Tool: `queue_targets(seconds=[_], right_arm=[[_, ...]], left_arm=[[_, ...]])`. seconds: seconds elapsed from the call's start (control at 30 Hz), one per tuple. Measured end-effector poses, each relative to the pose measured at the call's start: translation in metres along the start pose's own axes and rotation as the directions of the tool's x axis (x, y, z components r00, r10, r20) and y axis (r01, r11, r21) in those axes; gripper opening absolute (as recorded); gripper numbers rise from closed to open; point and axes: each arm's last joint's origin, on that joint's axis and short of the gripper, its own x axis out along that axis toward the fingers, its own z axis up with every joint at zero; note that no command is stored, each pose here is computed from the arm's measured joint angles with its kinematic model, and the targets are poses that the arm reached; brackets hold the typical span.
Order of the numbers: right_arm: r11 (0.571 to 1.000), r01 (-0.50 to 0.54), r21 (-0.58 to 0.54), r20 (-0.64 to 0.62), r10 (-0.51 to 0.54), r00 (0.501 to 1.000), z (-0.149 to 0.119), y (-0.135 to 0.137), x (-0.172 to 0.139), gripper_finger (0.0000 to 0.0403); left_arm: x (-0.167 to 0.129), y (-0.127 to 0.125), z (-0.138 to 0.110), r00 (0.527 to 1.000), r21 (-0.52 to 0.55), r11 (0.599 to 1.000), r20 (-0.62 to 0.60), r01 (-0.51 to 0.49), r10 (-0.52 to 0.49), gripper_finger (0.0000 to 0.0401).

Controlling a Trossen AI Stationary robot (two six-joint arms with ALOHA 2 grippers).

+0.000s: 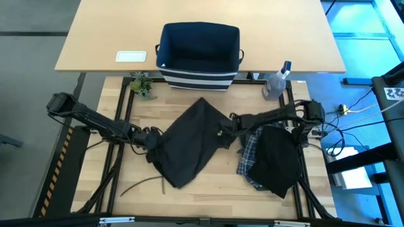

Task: Fold Laundry from Bin
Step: Fold the black shorts

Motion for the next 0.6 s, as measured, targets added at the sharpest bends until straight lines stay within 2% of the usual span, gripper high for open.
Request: queue_targets(seconds=[0.17, 0.27, 0.37, 0.43, 0.6], right_arm=[[0.999, 0.028, -0.03, 0.079, -0.026, 0.997, 0.017, -0.031, 0.006, 0.0], [0.996, 0.068, -0.051, 0.152, -0.06, 0.987, 0.026, -0.047, 0.01, 0.0], [0.994, 0.085, -0.068, 0.202, -0.069, 0.977, 0.034, -0.059, 0.011, 0.0], [0.992, 0.098, -0.08, 0.195, -0.081, 0.978, 0.04, -0.066, 0.008, 0.0], [0.987, 0.11, -0.114, 0.125, -0.095, 0.988, 0.045, -0.066, -0.008, 0.0]], left_arm=[[0.001, -0.022, -0.002, 0.981, 0.031, 0.981, 0.027, 0.19, -0.191, 0.0], [-0.002, -0.04, 0.002, 0.939, 0.095, 0.944, 0.111, 0.316, -0.326, 0.0], [-0.005, -0.053, 0.002, 0.896, 0.187, 0.903, 0.155, 0.387, -0.416, 0.0], [-0.008, -0.057, 0.002, 0.879, 0.244, 0.887, 0.186, 0.391, -0.439, 0.0], [-0.011, -0.057, 0.0, 0.884, 0.284, 0.914, 0.285, 0.29, -0.369, 0.0]])
